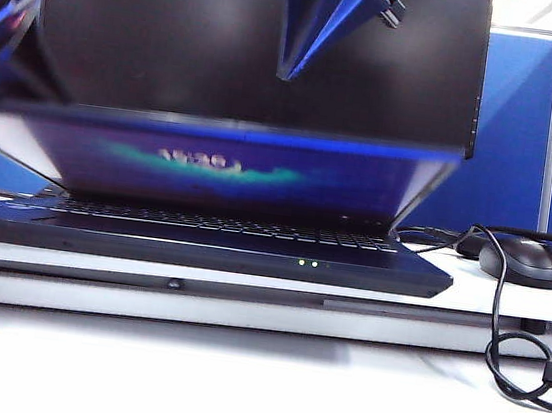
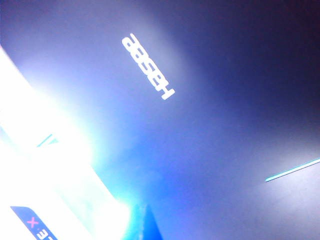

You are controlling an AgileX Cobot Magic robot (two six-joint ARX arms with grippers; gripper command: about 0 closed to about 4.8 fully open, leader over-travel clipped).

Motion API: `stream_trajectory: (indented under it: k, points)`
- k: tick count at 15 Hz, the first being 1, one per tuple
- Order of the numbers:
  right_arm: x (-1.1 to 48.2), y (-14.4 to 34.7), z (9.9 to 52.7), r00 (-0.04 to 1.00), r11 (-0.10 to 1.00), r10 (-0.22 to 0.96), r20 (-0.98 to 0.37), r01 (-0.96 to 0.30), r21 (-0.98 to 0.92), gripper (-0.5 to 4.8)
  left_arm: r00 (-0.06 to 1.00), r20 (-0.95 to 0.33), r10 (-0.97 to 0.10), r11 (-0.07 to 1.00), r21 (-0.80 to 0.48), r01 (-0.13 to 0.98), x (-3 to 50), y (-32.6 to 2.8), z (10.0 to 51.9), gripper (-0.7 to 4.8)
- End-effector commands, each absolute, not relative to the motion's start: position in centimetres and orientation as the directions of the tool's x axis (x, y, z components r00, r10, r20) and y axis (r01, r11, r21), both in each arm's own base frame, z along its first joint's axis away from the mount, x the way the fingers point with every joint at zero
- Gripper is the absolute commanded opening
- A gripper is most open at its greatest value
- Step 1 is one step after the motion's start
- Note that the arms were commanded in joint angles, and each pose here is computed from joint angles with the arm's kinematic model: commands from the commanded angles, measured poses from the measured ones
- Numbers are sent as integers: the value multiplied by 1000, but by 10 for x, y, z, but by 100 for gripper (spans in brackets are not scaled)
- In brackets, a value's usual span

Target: Close the lid of the black laptop.

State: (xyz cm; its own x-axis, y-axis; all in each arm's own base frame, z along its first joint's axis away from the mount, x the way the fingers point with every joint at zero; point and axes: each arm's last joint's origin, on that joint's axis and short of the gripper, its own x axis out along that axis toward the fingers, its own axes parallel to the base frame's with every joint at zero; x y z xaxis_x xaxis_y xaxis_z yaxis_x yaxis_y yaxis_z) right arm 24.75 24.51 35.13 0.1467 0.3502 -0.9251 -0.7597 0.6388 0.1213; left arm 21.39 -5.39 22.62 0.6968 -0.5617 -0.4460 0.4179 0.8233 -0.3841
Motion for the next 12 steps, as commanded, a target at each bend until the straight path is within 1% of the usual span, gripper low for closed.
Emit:
stream_trajectory:
  k: [1, 4, 6, 8, 12]
  points:
    - [242, 252, 355, 154, 623, 372, -915, -772, 123, -1, 686, -477, -550, 834, -352, 424, 212, -54, 224, -3]
    - [234, 253, 360, 156, 606, 388, -908, -786, 124, -1, 674, -503, -541, 840, -347, 416, 211, -53, 221, -3]
    - [228, 247, 372, 180, 604, 414, -892, -787, 122, -1, 676, -534, -508, 862, -320, 394, 211, -52, 217, -3]
    - [218, 237, 391, 231, 607, 467, -854, -785, 120, -1, 669, -554, -496, 868, -315, 384, 211, -52, 213, -3]
    - [189, 206, 438, 350, 594, 592, -726, -798, 101, -1, 665, -556, -498, 867, -310, 390, 210, -55, 213, -3]
